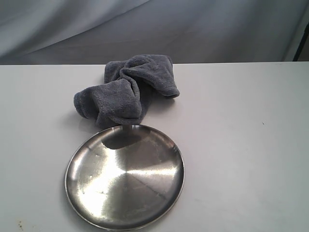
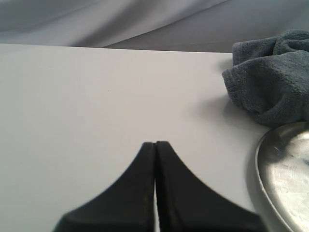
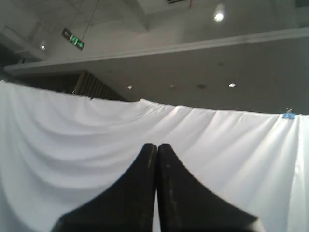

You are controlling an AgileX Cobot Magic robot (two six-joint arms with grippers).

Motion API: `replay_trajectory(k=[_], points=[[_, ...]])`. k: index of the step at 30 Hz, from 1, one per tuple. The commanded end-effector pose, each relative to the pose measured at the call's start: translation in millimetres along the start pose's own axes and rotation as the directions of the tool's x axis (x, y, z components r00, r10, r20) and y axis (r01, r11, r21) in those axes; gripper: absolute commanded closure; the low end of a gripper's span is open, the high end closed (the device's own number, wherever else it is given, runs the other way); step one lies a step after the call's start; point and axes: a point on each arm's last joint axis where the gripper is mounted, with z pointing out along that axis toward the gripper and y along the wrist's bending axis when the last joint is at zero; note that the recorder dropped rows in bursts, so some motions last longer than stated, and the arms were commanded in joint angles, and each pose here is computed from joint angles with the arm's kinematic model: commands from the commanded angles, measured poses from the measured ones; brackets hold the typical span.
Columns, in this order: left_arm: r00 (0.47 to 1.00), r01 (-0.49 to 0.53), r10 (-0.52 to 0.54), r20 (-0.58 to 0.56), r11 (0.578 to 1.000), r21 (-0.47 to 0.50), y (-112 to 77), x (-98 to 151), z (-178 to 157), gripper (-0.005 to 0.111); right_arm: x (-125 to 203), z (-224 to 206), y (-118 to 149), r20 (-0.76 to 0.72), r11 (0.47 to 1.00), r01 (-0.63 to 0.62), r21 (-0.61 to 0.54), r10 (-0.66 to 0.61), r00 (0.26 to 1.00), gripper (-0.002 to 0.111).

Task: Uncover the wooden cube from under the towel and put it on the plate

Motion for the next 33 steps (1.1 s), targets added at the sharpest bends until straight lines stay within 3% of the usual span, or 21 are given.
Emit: replay_trajectory(k=[1, 7, 10, 14, 23, 29, 33], points=[[1.0, 0.0, 0.0, 0.009, 1.0, 0.004, -0.2, 0, 0, 0.105, -20, 27, -7, -0.109, 0.996, -0.08, -0.041, 0.075, 0.991, 0.108], [1.0, 0.0, 0.0, 0.009, 1.0, 0.004, -0.2, 0, 0, 0.105, -42, 77, -25, -0.163, 0.994, -0.089, -0.071, 0.076, 0.984, 0.108], [1.0, 0.0, 0.0, 0.009, 1.0, 0.004, -0.2, 0, 0, 0.105, -44, 101, -35, -0.209, 0.986, -0.147, -0.073, 0.129, 0.969, 0.108], [1.0, 0.0, 0.0, 0.009, 1.0, 0.004, -0.2, 0, 0, 0.105, -38, 130, -46, -0.299, 0.984, -0.147, -0.101, 0.111, 0.948, 0.108], [1.0, 0.0, 0.0, 0.009, 1.0, 0.004, -0.2, 0, 0, 0.105, -1, 181, -70, -0.524, 0.963, -0.26, -0.071, 0.185, 0.831, 0.108], [1.0, 0.0, 0.0, 0.009, 1.0, 0.004, -0.2, 0, 0, 0.105, 39, 206, -83, -0.632, 0.954, -0.291, -0.07, 0.183, 0.753, 0.108], [1.0, 0.0, 0.0, 0.009, 1.0, 0.004, -0.2, 0, 0, 0.105, 66, 222, -92, -0.681, 0.933, -0.358, -0.022, 0.248, 0.688, 0.108]])
